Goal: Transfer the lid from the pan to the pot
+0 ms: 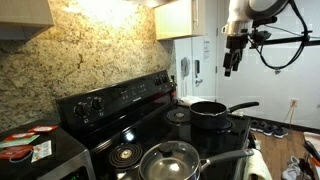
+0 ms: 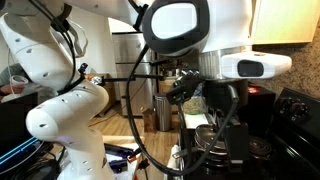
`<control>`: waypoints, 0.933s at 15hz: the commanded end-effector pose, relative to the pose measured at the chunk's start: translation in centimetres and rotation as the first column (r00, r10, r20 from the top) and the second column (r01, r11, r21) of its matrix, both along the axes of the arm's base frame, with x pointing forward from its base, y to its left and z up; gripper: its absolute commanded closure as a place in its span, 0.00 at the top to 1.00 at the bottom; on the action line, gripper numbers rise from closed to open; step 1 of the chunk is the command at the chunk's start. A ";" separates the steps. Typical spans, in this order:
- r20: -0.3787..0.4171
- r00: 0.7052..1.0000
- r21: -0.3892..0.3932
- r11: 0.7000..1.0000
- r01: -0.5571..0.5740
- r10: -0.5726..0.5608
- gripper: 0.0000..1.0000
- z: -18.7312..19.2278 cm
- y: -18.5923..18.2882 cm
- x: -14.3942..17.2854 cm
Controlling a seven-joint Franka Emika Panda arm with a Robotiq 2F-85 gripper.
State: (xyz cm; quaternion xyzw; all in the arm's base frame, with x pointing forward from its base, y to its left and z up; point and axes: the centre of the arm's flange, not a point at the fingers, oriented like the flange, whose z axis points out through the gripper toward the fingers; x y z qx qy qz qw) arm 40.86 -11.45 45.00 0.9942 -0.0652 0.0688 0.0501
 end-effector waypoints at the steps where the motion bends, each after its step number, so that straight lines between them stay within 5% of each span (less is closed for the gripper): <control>1: -0.006 0.984 0.053 0.983 -0.177 0.178 1.00 -1.1 1.7 4.2; 9: -0.110 0.830 0.040 0.837 -0.546 0.546 1.00 -4.5 9.6 11.4; 14: -0.135 0.758 0.087 0.769 -0.633 0.638 1.00 -8.5 15.3 13.4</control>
